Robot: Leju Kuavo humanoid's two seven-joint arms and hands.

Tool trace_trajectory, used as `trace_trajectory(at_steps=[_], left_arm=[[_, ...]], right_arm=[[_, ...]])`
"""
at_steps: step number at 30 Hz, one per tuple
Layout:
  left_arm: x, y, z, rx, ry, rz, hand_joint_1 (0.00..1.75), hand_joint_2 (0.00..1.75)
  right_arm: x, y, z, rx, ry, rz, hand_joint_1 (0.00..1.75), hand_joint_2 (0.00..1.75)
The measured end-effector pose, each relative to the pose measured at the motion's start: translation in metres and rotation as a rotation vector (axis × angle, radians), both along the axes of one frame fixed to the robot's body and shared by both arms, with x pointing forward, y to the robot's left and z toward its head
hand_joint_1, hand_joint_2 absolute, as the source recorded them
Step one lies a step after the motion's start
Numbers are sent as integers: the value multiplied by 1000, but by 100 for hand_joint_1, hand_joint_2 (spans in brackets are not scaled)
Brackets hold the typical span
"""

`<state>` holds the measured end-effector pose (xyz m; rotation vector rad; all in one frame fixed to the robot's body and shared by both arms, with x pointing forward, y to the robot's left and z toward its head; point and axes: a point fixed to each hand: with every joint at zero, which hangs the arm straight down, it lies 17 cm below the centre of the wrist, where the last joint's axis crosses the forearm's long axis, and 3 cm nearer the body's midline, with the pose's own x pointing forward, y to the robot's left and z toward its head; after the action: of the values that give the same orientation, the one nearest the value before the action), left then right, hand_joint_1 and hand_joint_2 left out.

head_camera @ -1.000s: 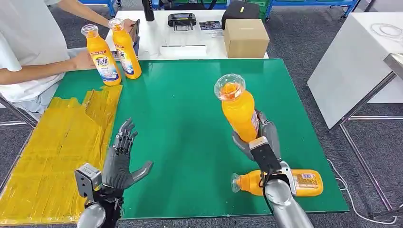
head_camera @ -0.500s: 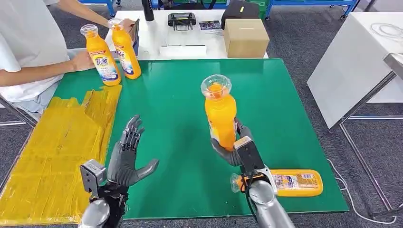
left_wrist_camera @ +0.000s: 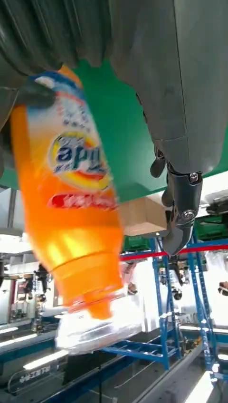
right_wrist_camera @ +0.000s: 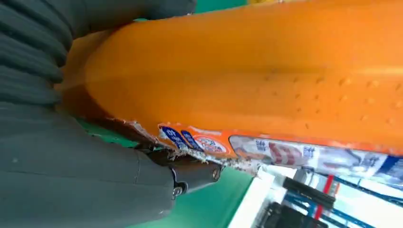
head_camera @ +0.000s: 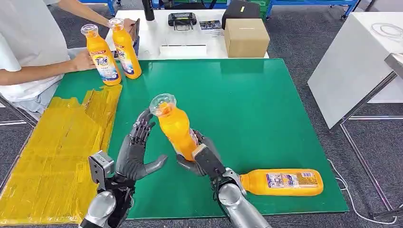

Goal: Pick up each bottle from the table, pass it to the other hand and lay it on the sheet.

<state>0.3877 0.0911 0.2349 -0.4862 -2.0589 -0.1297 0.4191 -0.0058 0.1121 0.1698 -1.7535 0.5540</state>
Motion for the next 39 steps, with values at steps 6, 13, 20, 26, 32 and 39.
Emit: trace_trajectory(at_steps=[6, 13, 20, 26, 32, 39], left_arm=[[-2, -8, -2, 1, 9, -28, 0, 175], [-2, -11, -7, 9, 19, -38, 0, 175], [5, -9, -18, 74, 29, 9, 0, 175], [8, -9, -21, 83, 34, 16, 0, 175], [8, -10, -22, 83, 35, 15, 0, 175], [9, -10, -23, 85, 37, 15, 0, 175]], right_arm=[[-13, 22, 4, -80, -82, 30, 175, 175], [-24, 37, 10, -109, -135, 60, 175, 175], [-33, 47, 25, -144, -224, 68, 175, 175], [-37, 47, 28, -163, -243, 71, 175, 175], [-38, 47, 28, -167, -246, 72, 175, 175], [-39, 47, 29, -166, -248, 73, 175, 175]])
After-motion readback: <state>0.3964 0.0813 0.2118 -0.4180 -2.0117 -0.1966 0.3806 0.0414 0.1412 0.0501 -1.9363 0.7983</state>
